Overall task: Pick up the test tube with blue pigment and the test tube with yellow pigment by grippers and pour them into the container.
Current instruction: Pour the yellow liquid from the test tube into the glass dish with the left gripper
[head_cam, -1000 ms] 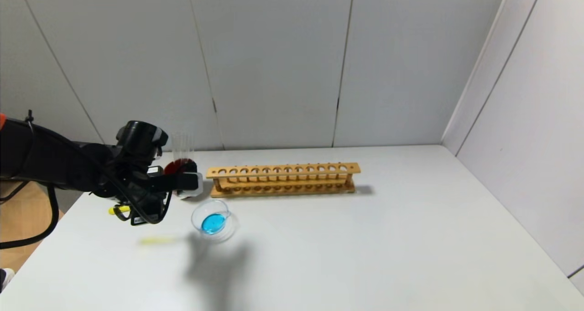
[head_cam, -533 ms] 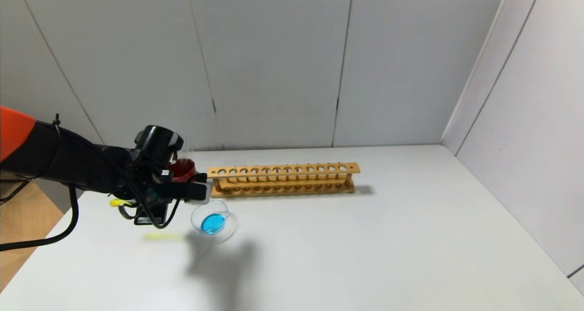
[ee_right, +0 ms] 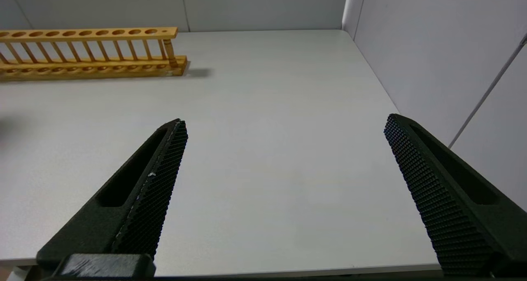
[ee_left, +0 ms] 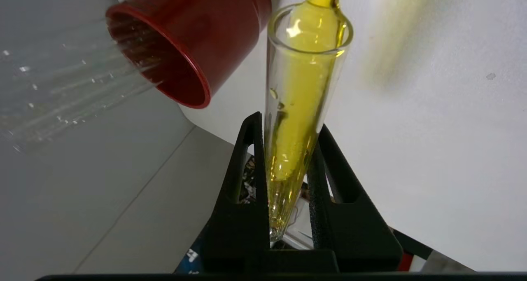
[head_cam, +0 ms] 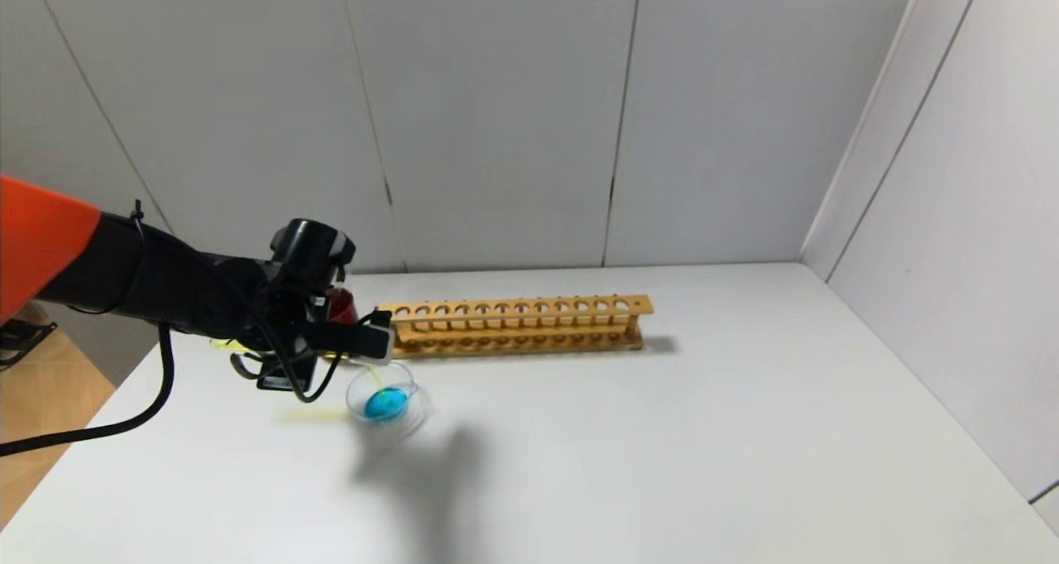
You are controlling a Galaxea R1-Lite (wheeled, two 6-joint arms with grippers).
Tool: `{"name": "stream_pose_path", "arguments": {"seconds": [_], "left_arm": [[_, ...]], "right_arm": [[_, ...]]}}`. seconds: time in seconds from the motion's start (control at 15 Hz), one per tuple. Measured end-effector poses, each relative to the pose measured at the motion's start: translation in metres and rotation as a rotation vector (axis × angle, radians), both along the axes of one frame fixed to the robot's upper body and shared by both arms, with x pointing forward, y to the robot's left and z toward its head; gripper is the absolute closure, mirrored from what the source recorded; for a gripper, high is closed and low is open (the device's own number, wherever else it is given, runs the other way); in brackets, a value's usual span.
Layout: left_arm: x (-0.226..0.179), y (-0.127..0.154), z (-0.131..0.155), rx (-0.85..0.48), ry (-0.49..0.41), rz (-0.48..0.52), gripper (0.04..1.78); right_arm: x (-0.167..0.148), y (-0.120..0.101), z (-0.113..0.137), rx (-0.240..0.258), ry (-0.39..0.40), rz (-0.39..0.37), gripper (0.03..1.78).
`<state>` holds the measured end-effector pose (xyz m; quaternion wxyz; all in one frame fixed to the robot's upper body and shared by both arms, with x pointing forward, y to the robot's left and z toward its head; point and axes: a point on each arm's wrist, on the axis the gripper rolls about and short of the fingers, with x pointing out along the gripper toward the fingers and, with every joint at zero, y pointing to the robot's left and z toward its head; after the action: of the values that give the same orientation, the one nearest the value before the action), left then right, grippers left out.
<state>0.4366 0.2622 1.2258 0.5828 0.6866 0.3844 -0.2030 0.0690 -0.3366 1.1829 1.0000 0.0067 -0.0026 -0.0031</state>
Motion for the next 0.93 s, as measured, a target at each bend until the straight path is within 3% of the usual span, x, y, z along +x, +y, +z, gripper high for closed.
{"name": "stream_pose_path", "arguments": {"seconds": [0.93], "left_arm": [[0.006, -0.008, -0.016, 0.079, 0.041, -0.017, 1.50]], "right_arm": [[0.000, 0.000, 0.000, 0.000, 0.000, 0.000, 0.06]]}}
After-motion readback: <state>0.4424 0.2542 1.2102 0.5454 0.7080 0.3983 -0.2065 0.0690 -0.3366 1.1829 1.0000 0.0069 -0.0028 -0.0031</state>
